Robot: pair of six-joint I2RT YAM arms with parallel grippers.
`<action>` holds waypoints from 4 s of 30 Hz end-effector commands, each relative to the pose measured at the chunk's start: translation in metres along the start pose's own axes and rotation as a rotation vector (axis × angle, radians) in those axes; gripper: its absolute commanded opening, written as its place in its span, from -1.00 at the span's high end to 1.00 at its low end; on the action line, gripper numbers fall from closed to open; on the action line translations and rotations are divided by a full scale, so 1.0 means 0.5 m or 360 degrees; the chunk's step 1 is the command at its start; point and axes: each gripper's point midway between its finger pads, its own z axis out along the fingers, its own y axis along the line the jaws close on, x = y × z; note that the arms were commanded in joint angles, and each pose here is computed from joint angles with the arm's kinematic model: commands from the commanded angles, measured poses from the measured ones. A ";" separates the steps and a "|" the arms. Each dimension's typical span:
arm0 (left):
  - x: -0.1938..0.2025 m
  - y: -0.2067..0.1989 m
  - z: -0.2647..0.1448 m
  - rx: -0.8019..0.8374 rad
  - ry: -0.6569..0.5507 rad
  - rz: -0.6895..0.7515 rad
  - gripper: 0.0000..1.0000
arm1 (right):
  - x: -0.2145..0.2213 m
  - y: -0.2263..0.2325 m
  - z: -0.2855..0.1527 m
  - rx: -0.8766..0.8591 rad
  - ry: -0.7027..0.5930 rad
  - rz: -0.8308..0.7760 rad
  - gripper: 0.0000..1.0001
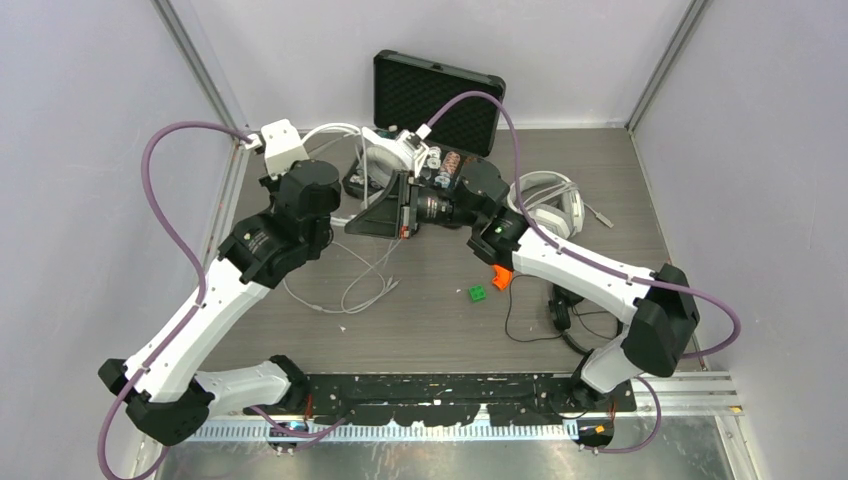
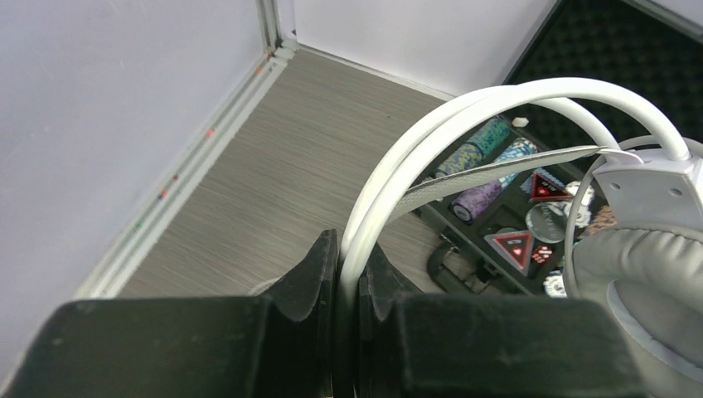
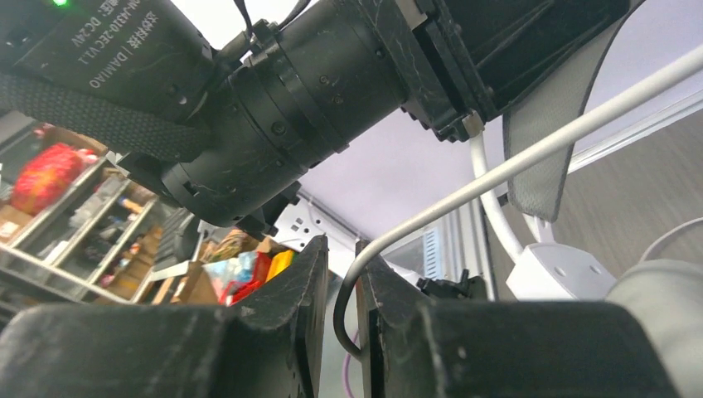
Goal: Wrap the headphones
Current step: Wrap the headphones cable around the headphones.
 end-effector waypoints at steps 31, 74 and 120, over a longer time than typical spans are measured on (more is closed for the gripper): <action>-0.125 -0.050 -0.036 0.0143 -0.0029 -0.0990 1.00 | 0.028 -0.049 -0.012 0.0445 -0.0112 -0.0944 0.48; -0.185 -0.094 -0.104 0.0501 0.0162 -0.1248 1.00 | 0.081 -0.262 -0.073 0.0431 -0.0545 -0.1620 -0.19; -0.235 -0.153 -0.227 0.1234 0.0189 -0.0611 1.00 | -0.041 -0.361 -0.200 0.0614 -0.0715 -0.1288 0.99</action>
